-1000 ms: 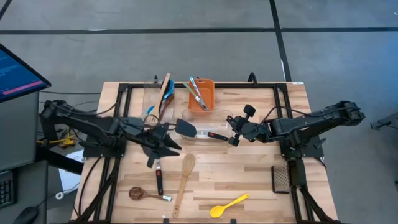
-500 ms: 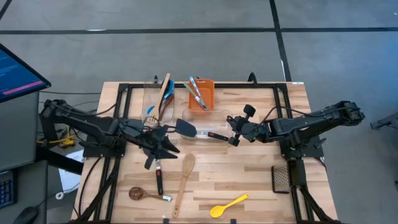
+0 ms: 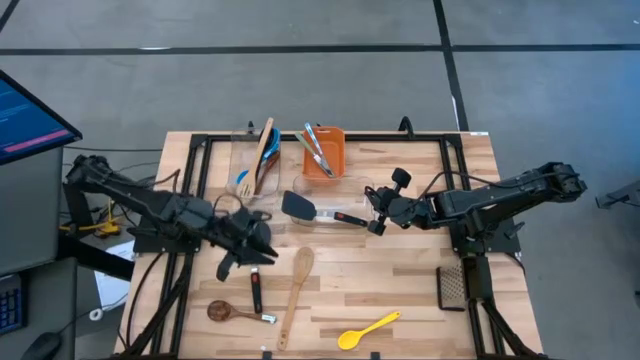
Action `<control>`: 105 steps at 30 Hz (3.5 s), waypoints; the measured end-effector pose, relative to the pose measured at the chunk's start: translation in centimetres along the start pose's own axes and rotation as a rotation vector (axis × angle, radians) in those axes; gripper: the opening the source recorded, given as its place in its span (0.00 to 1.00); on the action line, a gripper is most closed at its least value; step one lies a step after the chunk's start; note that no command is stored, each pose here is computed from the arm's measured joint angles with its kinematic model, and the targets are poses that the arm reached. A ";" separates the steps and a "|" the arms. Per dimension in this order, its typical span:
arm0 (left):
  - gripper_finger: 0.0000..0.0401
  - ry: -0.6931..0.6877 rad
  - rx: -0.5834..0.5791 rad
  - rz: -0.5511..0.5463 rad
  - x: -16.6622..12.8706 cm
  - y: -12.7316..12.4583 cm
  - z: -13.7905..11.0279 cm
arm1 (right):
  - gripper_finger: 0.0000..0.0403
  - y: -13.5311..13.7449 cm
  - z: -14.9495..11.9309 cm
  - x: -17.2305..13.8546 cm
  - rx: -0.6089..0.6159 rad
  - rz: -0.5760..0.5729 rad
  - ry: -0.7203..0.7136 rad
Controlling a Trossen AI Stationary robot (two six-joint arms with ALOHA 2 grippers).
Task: Pick & Place Kitchen Items
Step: Put the black turner spatula into the bottom transparent bin
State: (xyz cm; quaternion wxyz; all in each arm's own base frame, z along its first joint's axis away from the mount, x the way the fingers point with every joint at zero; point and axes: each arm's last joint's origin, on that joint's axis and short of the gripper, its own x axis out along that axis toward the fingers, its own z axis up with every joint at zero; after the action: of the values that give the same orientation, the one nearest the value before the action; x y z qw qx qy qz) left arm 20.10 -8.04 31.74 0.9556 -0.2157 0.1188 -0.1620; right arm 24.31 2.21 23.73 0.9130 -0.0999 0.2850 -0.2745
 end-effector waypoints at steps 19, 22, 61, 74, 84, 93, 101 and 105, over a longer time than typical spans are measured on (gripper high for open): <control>0.01 -0.068 -0.055 0.076 3.2 -3.6 -2.8 | 0.00 0.0 -0.1 0.0 -0.003 -0.001 0.005; 0.01 -0.047 -0.059 0.092 2.7 -3.6 -2.5 | 0.00 0.0 -0.1 0.0 -0.005 -0.001 0.006; 0.01 0.585 -0.283 0.673 -7.3 5.0 -12.8 | 0.00 0.0 -0.2 0.0 -0.014 -0.003 0.018; 0.01 0.300 -0.280 0.668 -11.1 7.5 -14.8 | 0.00 0.0 -0.2 0.0 -0.013 -0.003 0.017; 0.01 0.219 -0.261 0.756 -11.5 8.0 -14.8 | 0.00 -0.1 -0.2 0.0 -0.012 -0.004 0.017; 0.01 0.121 -0.376 0.833 -11.5 8.5 -14.5 | 0.00 -0.1 -0.2 0.0 -0.012 -0.005 0.018; 0.09 0.166 -0.498 0.810 -11.3 8.4 -14.8 | 0.00 -0.1 -0.2 0.0 -0.012 -0.004 0.017; 0.18 0.216 -0.496 0.843 -10.8 8.5 -15.1 | 0.00 -0.1 -0.2 0.0 -0.012 -0.004 0.017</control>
State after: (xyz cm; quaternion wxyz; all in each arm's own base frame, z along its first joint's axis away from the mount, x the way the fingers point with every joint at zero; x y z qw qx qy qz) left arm 7.84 -2.53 16.39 0.8402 -0.3516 0.3288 0.2497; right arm 24.19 2.11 23.57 0.9092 -0.1037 0.2944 -0.2756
